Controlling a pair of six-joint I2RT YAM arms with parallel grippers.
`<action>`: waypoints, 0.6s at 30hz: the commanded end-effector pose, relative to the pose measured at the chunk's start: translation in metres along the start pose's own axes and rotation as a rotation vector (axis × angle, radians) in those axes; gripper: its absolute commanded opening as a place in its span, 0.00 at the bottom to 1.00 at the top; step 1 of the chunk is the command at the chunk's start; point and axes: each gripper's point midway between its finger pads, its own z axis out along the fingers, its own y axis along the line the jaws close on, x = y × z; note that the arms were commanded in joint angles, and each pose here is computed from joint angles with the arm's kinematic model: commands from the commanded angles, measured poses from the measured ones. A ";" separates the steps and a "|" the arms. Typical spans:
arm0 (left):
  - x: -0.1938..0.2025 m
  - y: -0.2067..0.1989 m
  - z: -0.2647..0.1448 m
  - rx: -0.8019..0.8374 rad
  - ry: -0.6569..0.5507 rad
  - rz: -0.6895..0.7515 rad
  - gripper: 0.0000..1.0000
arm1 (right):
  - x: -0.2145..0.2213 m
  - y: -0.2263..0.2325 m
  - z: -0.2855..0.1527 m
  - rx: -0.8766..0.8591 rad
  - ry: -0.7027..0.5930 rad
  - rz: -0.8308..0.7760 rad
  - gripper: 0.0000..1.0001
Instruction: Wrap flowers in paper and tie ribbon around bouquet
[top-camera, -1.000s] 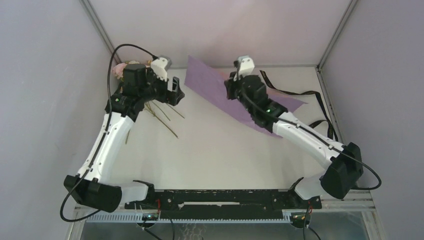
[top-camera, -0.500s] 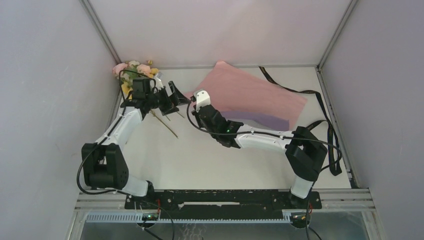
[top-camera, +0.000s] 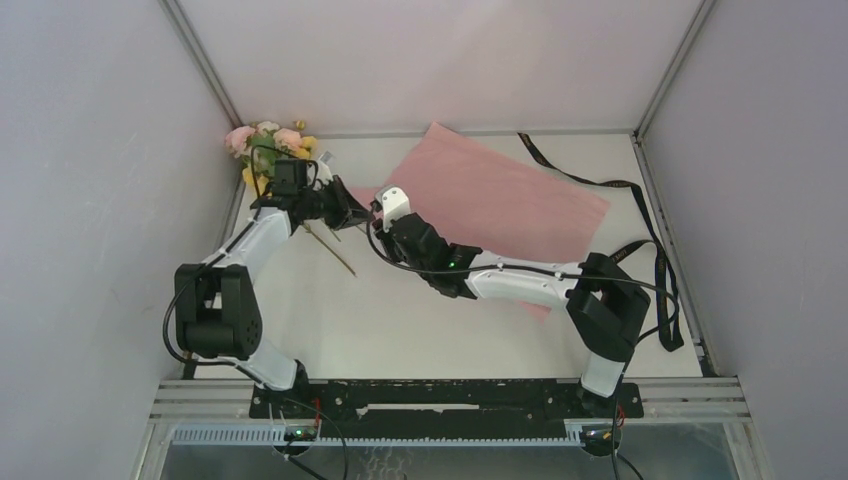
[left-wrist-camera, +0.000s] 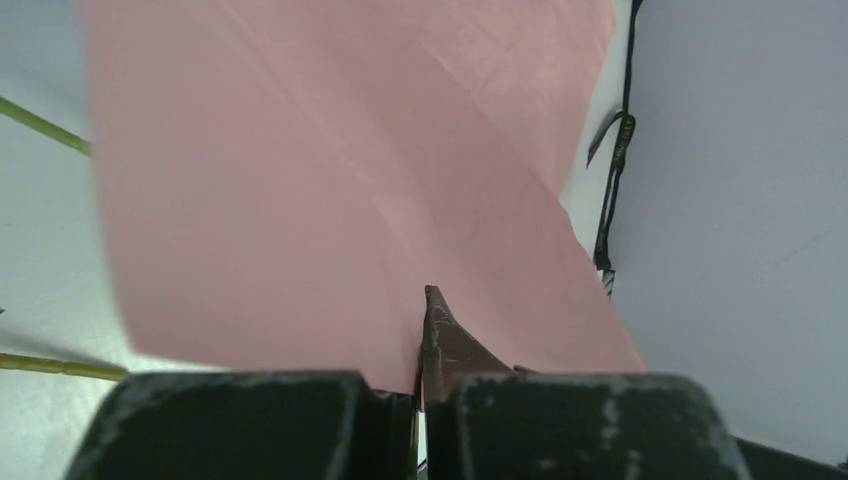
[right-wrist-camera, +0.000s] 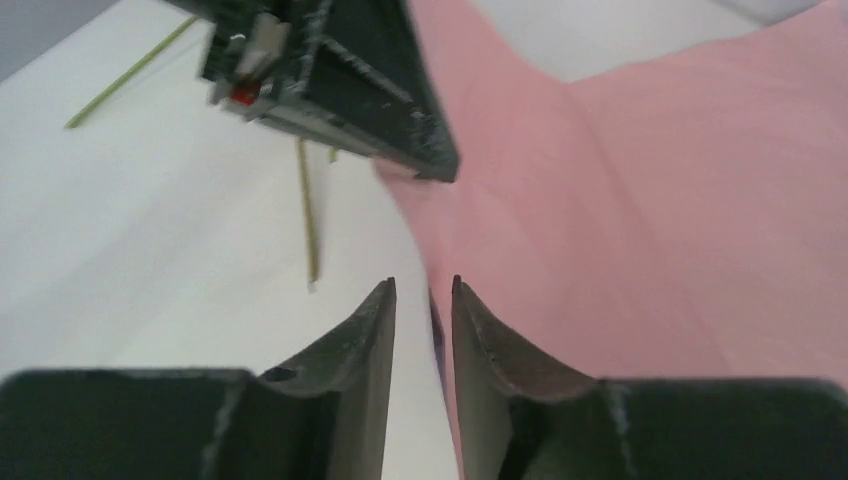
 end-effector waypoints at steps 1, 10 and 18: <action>-0.026 0.011 -0.005 -0.074 -0.024 0.139 0.00 | -0.051 0.039 -0.031 -0.248 -0.033 -0.030 0.46; -0.047 0.058 -0.005 -0.286 0.068 0.494 0.00 | -0.047 -0.093 -0.095 -0.286 0.222 0.181 0.62; -0.065 0.053 0.019 -0.406 0.119 0.806 0.00 | 0.091 -0.265 -0.079 0.238 0.530 0.554 0.42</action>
